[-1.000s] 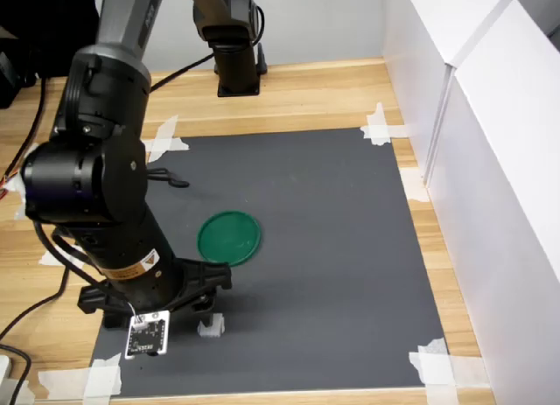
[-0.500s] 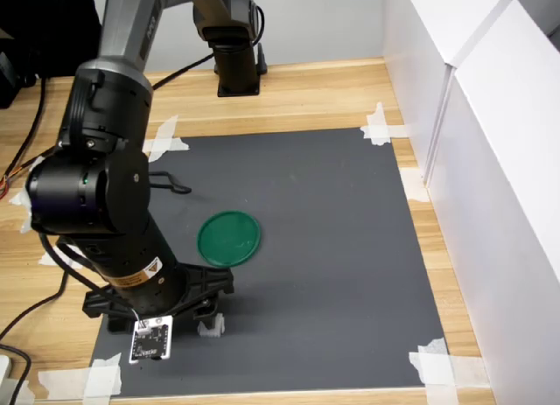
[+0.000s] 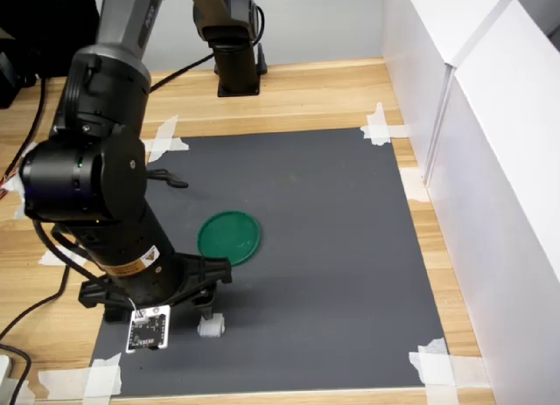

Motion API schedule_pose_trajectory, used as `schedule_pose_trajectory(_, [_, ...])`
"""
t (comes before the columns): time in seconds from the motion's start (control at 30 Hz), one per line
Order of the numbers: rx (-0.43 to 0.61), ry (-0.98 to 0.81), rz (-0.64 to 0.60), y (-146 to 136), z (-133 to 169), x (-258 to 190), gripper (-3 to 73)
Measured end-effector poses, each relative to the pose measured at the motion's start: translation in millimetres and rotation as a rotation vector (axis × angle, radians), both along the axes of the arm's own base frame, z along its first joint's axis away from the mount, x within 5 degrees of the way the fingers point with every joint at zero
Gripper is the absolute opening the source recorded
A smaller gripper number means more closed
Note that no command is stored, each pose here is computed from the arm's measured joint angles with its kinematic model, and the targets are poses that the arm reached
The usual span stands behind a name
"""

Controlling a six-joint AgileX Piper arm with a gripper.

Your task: Grasp a white terminal and put it on the green lid.

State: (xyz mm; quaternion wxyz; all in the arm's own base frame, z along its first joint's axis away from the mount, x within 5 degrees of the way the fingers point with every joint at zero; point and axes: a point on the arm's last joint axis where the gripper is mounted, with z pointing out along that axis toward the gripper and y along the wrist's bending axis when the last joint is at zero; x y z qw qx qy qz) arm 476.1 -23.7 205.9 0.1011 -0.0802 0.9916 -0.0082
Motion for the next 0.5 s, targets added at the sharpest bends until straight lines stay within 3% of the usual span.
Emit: schedule_pose_trajectory(0.5, [0.018, -0.017, 0.035, 34, 7, -1, 70.5])
